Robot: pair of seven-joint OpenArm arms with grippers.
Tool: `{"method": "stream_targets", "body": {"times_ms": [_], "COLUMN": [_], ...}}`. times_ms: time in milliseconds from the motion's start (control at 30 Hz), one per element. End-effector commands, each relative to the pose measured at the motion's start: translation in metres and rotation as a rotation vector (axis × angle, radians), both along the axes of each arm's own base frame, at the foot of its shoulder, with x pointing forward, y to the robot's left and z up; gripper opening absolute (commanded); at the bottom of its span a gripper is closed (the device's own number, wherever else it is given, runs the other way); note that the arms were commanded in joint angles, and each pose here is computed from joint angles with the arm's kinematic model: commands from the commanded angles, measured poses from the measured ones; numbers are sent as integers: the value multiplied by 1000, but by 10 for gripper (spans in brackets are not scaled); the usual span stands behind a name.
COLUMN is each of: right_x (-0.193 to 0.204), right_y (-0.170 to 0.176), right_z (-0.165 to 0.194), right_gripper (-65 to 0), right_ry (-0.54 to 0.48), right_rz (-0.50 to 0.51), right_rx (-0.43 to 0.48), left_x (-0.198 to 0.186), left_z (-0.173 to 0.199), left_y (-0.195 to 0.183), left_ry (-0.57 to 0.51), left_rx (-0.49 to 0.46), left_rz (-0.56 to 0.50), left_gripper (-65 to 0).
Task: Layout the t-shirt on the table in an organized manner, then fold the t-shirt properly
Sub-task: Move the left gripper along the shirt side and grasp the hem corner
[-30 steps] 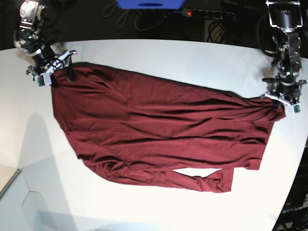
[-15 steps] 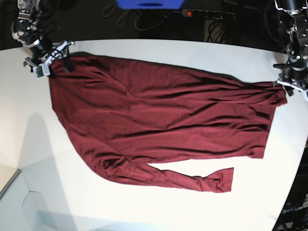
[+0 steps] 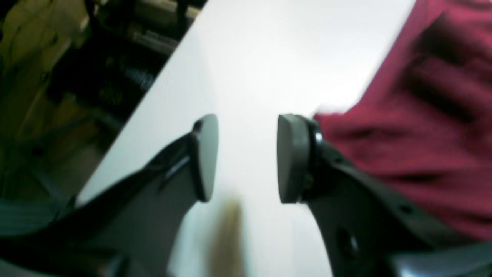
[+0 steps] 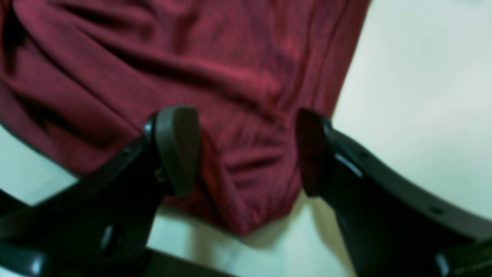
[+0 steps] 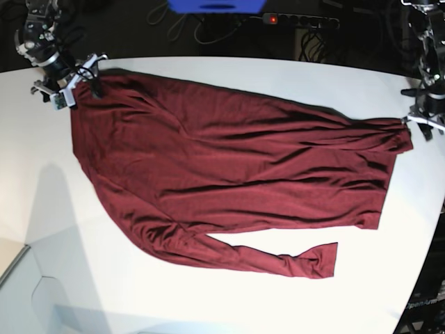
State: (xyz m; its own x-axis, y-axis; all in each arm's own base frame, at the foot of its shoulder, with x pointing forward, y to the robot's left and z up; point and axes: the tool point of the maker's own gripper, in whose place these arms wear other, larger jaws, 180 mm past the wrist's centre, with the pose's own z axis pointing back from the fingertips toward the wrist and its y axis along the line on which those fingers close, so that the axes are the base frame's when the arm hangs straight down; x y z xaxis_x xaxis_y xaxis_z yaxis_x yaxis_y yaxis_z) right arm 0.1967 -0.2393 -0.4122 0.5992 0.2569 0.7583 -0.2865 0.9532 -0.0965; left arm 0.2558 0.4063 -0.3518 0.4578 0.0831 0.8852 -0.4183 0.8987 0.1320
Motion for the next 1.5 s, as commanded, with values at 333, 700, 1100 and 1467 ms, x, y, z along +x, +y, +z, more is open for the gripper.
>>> {"method": "stream_targets", "body": {"times_ms": [333,700,1100,1467], "right_x": [36,54,50,52], "right_y": [-47,-50,-53,-53], "right_z": [60,71,70,71], "right_gripper": [-255,-254,-254,-254], "right_ry": [-229,-274,-266,-271], "right_rz": [-190,-203,-208,-209], "right_rx": [-36,-33,-39,-38], "left_x": [59,180,226,225], "left_z": [96,44,-8,-30], "left_y": [0,-37,-64,-78], "left_ry": [-320,-220,-137,-62], "left_rx": [33,-140,-222,-212], "left_rz": [26,-29,-2,-33], "left_gripper": [-407,-407,-333,-333]}}
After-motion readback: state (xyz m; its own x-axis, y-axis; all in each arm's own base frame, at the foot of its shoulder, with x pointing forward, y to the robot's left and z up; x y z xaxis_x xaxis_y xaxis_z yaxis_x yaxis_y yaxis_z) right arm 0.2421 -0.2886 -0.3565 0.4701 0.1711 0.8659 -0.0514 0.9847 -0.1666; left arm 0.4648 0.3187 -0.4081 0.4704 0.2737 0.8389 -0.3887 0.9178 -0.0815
